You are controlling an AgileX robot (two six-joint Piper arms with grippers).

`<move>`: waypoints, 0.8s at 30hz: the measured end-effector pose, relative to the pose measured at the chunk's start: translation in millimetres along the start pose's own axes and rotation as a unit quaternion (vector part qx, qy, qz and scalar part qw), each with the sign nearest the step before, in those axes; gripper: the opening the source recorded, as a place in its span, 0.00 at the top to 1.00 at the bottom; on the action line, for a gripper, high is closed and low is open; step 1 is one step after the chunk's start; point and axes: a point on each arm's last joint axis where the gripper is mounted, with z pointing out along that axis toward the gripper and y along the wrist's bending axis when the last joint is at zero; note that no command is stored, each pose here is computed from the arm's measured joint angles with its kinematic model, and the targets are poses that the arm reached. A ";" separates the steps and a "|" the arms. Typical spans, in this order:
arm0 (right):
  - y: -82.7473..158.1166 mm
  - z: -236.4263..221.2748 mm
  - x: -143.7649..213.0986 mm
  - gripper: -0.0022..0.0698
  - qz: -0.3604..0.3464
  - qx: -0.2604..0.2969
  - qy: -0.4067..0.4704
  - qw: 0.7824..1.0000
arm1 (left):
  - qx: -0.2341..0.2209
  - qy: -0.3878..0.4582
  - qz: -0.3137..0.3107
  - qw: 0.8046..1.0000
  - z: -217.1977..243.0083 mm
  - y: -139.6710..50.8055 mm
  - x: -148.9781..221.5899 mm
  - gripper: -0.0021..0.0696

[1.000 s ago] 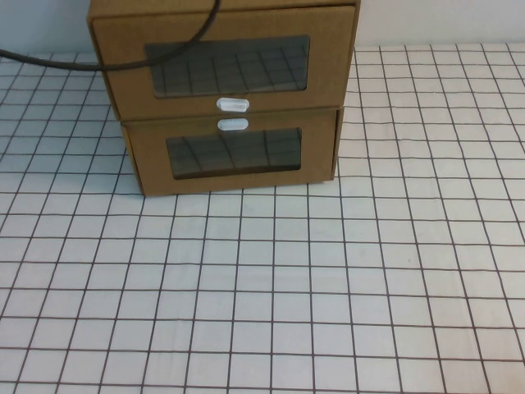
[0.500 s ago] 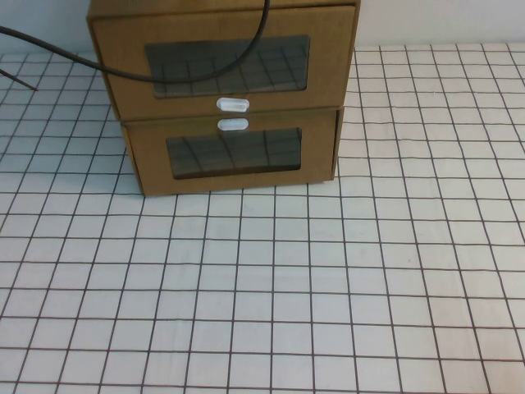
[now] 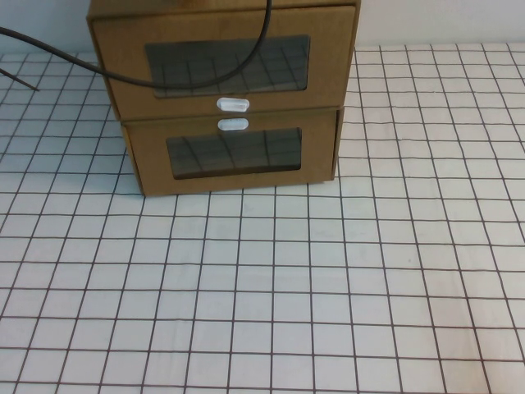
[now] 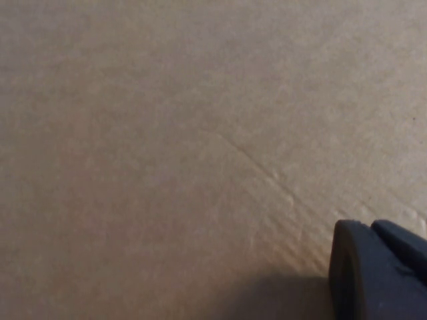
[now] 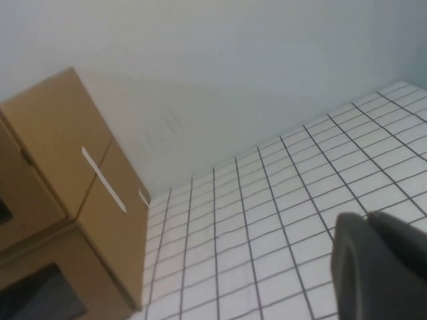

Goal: Open the shoe box
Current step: 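Pull the top drawer of the cardboard box fully open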

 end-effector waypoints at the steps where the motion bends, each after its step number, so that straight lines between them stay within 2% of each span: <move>1: 0.1 0.0 -0.5 0.99 0.013 -0.001 -0.003 1.000 | -0.001 0.000 0.001 1.000 0.0 0.1 0.1 0.97; 5: 5.6 -1.4 0.1 0.99 0.047 -0.009 0.038 0.998 | -0.004 0.002 0.003 1.000 0.0 0.6 0.4 0.97; 10: 35.1 -1.8 -26.7 0.99 0.037 -0.031 0.149 0.988 | -0.005 0.003 0.005 1.000 -0.1 1.0 0.5 0.97; 18: 71.0 30.0 -62.9 0.99 -0.073 -0.075 0.316 0.943 | -0.006 0.003 0.001 1.000 -0.1 1.0 0.5 0.97; 24: 87.1 76.7 -72.4 0.99 -0.082 -0.126 0.389 0.909 | -0.006 0.003 -0.002 1.000 -0.1 1.0 0.5 0.97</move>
